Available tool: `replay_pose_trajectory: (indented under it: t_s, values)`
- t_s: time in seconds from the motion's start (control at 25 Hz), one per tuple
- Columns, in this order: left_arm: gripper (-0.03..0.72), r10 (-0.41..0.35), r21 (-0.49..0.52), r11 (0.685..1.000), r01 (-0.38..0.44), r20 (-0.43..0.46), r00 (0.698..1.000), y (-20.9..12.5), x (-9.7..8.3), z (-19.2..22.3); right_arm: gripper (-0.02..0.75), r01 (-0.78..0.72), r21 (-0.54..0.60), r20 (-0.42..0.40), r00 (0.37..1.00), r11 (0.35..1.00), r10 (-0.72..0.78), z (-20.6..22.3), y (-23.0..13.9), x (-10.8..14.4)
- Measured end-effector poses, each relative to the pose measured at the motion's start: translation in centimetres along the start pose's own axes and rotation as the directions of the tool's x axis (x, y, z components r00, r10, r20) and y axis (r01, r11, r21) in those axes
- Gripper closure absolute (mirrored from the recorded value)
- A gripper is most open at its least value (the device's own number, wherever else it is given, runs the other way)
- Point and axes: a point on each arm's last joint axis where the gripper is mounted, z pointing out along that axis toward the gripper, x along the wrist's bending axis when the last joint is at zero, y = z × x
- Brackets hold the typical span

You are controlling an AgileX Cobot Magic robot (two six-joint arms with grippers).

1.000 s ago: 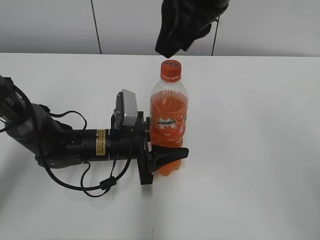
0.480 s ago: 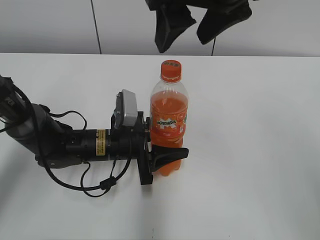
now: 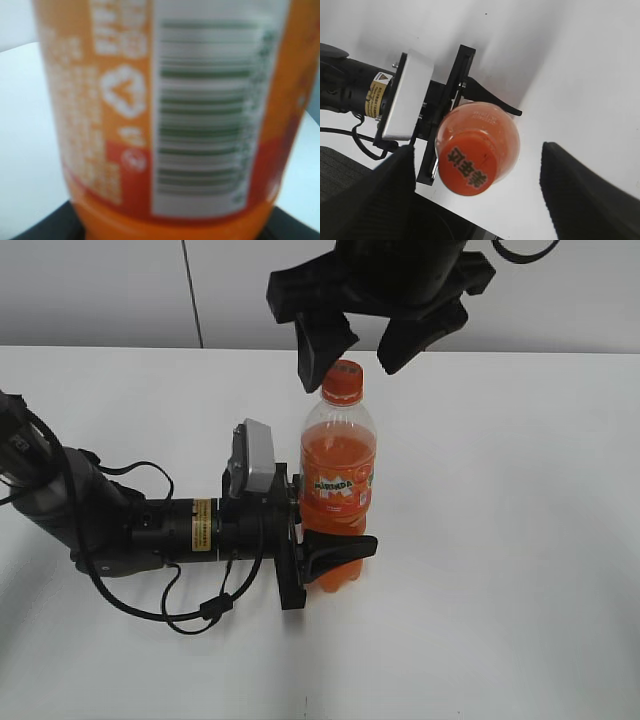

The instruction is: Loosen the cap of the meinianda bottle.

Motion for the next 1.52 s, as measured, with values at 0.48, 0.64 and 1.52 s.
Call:
replay_pose_trajectory:
  t_s: [0.48, 0.64, 1.52]
  values:
    - [0.304, 0.000, 0.000, 1.000, 0.000, 0.000, 1.000, 0.00, 0.00, 0.00, 0.205, 0.019, 0.016, 0.003, 1.000, 1.000, -0.019, 0.70, 0.09, -0.02]
    - [0.304, 0.000, 0.000, 1.000, 0.000, 0.000, 1.000, 0.00, 0.00, 0.00, 0.282, 0.027, 0.016, 0.004, 1.000, 1.000, -0.027, 0.70, 0.09, -0.02]
    - [0.305, 0.004, 0.001, 1.000, -0.004, 0.001, 1.000, -0.01, -0.01, 0.00, 0.469, 0.463, 0.009, -0.022, 0.886, 0.887, -0.462, 0.69, 0.06, 0.19]
